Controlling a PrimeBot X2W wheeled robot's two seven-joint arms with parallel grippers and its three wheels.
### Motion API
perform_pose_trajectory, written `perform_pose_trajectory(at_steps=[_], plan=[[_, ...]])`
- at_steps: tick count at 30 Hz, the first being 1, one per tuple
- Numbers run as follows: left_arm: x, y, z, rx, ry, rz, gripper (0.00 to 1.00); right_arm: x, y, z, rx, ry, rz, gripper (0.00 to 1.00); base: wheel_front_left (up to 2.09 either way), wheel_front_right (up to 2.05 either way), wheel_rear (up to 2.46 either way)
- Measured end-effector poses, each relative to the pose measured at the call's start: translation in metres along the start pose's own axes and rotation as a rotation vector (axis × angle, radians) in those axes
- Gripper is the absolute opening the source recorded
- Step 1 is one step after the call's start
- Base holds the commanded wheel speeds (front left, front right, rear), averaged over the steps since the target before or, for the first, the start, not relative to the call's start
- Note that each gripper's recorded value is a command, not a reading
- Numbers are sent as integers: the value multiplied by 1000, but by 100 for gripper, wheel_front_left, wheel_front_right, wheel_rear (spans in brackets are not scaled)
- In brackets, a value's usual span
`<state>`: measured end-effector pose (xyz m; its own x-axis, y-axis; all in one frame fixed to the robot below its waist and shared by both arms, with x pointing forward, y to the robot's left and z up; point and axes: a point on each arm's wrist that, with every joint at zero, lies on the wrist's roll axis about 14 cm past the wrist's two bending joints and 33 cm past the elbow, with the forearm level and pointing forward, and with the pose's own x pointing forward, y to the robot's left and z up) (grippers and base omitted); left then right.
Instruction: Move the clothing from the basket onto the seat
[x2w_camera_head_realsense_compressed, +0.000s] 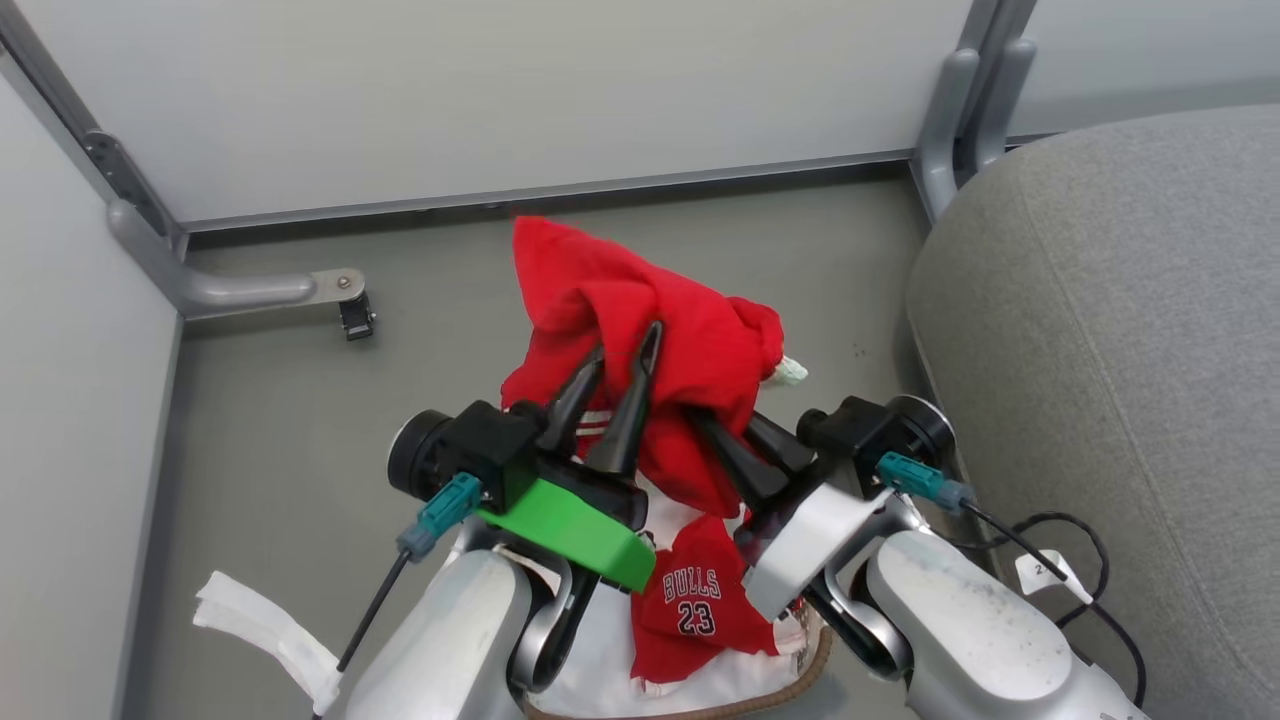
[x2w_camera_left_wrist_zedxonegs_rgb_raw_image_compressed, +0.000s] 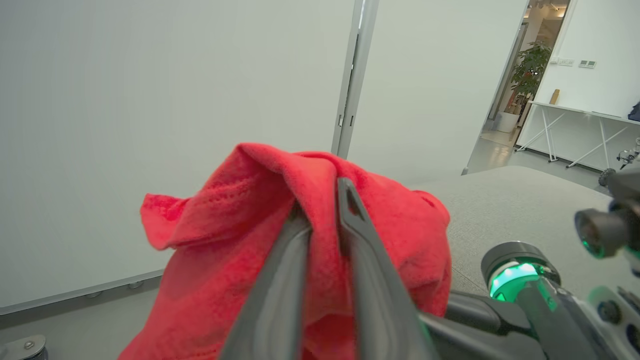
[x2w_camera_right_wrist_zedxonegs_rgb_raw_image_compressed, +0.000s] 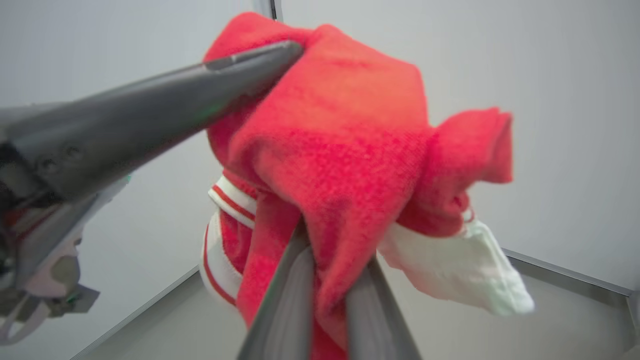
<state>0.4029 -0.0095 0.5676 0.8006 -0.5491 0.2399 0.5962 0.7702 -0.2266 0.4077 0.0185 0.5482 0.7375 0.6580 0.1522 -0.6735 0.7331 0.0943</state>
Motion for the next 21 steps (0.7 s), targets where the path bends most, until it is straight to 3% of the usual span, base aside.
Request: perform_pose_trajectory(at_steps=[9,21], plan=[[15,-16,-12,25,19,-67,100,-33,-40,6,-4,-19,-152,0,0,0,0],[37,-62,-47,-15,80,-233,100,-102,-98,14,-20,-33,-414,0,0,0,0]])
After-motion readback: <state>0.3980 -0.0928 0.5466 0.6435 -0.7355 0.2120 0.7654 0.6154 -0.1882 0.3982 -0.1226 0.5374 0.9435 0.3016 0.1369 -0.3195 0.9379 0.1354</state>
